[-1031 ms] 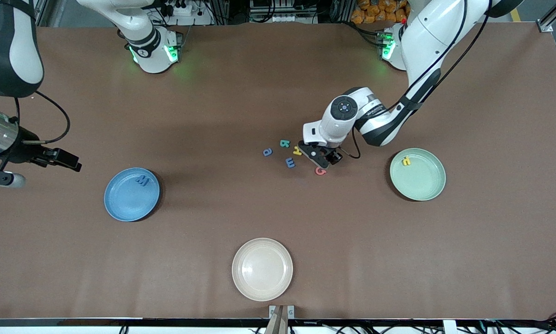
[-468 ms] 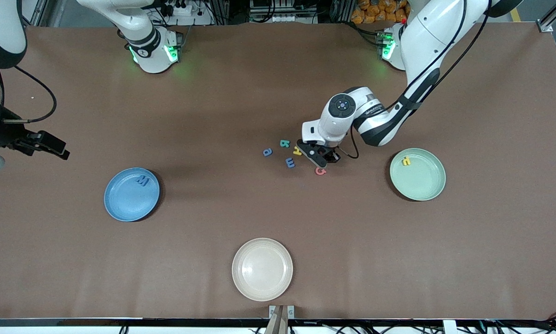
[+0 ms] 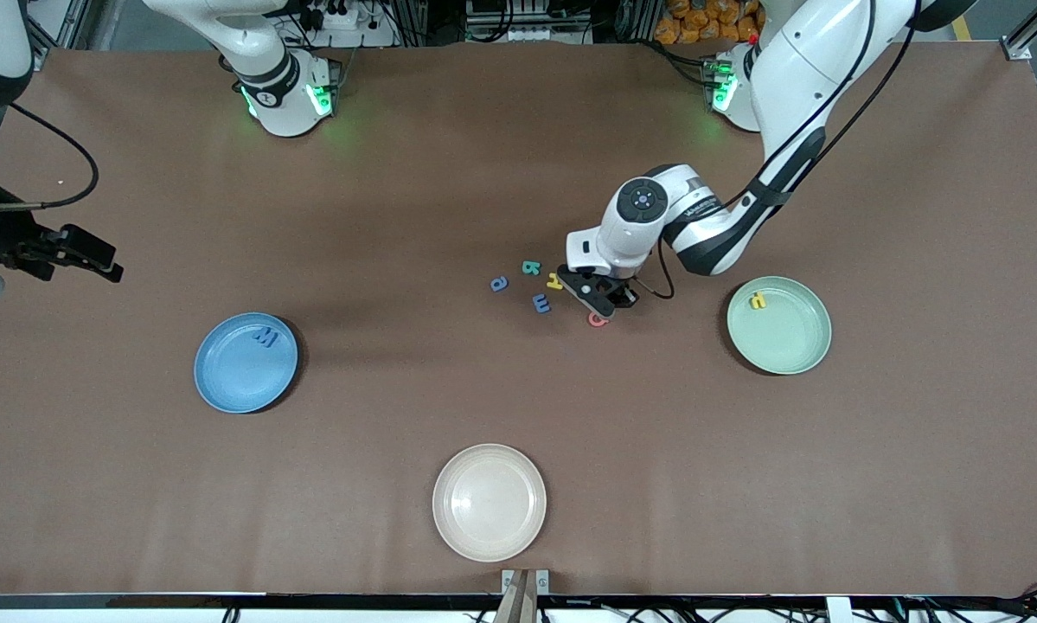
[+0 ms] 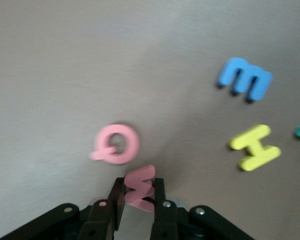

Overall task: Sort uppercase to blue plate, lowercase to green plate
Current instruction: 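Carry the pink letter to the green plate and open the left gripper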

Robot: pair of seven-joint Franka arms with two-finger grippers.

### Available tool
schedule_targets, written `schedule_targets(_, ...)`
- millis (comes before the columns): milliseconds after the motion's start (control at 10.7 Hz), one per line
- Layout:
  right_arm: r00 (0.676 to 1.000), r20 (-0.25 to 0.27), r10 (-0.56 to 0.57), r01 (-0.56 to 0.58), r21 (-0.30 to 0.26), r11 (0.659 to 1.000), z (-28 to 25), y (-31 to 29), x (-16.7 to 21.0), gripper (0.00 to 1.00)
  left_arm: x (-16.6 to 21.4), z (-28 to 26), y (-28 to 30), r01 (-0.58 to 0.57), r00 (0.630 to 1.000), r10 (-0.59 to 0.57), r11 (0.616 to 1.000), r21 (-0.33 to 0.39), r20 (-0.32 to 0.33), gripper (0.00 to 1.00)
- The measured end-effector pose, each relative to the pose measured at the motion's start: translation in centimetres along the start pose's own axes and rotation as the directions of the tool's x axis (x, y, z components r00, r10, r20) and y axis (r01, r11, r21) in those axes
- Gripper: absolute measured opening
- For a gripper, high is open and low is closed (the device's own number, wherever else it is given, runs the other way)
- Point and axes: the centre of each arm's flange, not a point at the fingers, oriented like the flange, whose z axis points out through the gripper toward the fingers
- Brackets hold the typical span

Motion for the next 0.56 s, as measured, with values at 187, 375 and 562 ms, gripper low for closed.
schedule_targets(187, 1.0, 0.015, -0.011, 0.011, 0.001, 1.0, 0.0, -0.5, -0.2, 1.0, -0.2, -3.3, -3.7, 0.085, 0.994, -0.088, 0.995, 0.051, 0.062, 0.27)
schedule_targets(375, 0.999, 0.028, -0.033, 0.033, 0.002, 0.999, 0.2, -1.8, -0.3, 1.0, -1.5, -7.3, -8.4, 0.092, 0.986, -0.1, 0.994, 0.063, 0.133, 0.27)
schedule_targets(562, 0.997, 0.042, -0.065, 0.065, 0.004, 0.998, 0.9, -5.1, -0.5, 1.0, -4.4, -9.7, -15.2, 0.055, 0.979, -0.063, 0.997, 0.047, 0.194, 0.27)
